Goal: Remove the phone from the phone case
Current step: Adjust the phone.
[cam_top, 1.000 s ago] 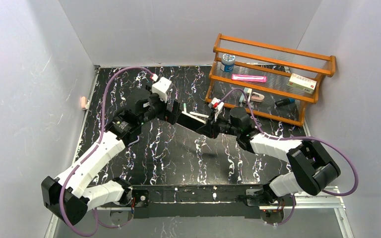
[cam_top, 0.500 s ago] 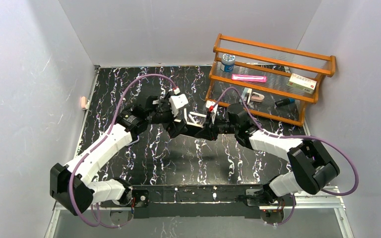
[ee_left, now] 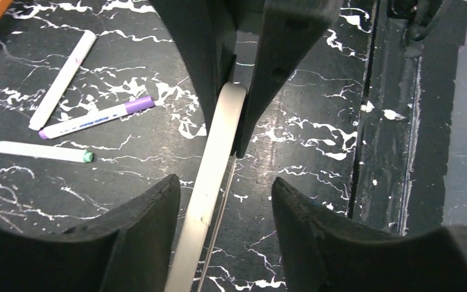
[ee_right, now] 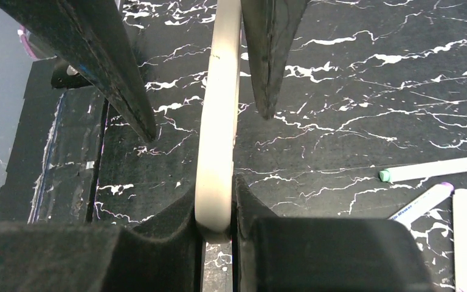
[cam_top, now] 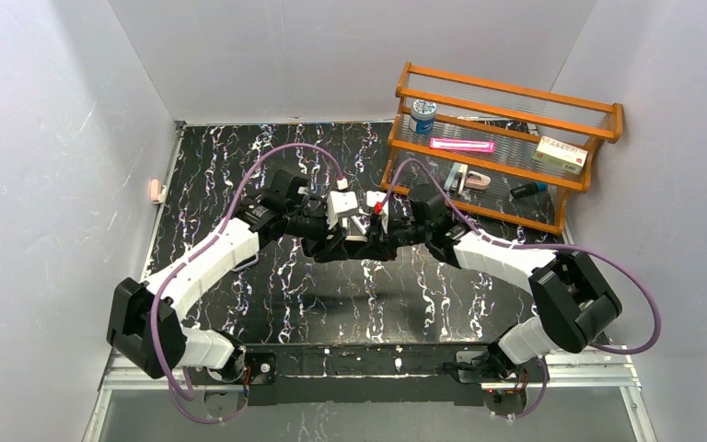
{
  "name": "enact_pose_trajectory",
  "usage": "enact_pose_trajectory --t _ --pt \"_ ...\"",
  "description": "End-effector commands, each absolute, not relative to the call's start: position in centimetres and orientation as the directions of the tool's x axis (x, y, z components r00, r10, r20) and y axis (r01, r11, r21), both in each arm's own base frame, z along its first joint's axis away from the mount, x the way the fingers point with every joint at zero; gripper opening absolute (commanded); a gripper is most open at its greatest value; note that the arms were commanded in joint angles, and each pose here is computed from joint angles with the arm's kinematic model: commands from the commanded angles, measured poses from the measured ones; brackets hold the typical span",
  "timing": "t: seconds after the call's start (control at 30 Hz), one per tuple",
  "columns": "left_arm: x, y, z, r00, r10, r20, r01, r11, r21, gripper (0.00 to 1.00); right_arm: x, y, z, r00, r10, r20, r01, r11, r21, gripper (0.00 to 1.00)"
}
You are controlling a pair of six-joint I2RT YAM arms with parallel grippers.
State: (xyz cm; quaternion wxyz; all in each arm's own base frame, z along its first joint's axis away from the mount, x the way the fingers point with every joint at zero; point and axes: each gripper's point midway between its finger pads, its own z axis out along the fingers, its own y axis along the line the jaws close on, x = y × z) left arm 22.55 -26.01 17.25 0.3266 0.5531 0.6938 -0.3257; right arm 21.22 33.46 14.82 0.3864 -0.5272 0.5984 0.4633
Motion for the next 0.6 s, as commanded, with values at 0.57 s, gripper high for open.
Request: enact_pose_trajectory --t 0.57 --pt "20.2 -27.1 16.8 -0.215 0.543 -0.812 0.972 0.041 -0.23 0.16 21.6 36.4 18.0 0.026 -0.237 -0.971 -0.993 -0.117 0.002 0.01"
